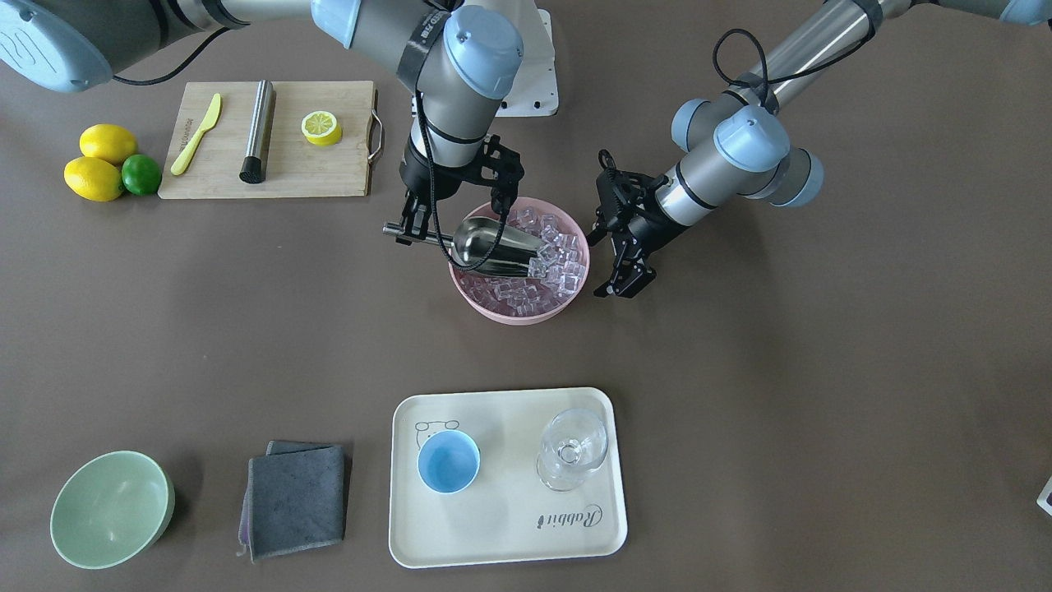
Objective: Put ice in cup with scoop
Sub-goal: 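Drag the scoop through the ice cubes with the right gripper, then lift the ice-filled scoop out of the bowl with the right gripper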
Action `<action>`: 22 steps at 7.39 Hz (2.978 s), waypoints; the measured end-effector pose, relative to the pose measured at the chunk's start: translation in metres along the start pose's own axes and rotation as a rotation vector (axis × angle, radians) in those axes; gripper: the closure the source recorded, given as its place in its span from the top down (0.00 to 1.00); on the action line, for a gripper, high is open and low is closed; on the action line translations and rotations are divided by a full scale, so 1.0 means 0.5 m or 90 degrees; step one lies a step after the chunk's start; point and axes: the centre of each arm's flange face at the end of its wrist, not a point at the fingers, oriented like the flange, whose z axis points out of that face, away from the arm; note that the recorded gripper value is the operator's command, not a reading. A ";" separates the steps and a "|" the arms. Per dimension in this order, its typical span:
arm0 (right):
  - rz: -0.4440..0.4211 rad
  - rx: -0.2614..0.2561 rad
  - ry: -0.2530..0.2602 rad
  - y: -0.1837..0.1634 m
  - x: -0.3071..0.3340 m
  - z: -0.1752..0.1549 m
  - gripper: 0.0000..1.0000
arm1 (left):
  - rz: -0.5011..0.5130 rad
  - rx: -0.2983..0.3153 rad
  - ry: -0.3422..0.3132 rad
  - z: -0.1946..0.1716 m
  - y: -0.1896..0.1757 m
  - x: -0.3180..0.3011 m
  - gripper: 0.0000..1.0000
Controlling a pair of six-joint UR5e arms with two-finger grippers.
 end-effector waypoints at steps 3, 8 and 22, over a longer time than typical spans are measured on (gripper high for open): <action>0.020 0.043 0.007 0.024 -0.007 0.020 0.00 | 0.000 0.000 0.000 0.000 0.002 0.000 0.98; 0.029 0.109 -0.002 0.018 -0.012 0.022 0.00 | 0.000 0.001 0.001 -0.001 0.008 0.002 0.98; 0.281 0.131 -0.099 0.325 0.210 0.008 0.00 | 0.000 0.006 0.005 -0.022 0.021 -0.011 0.98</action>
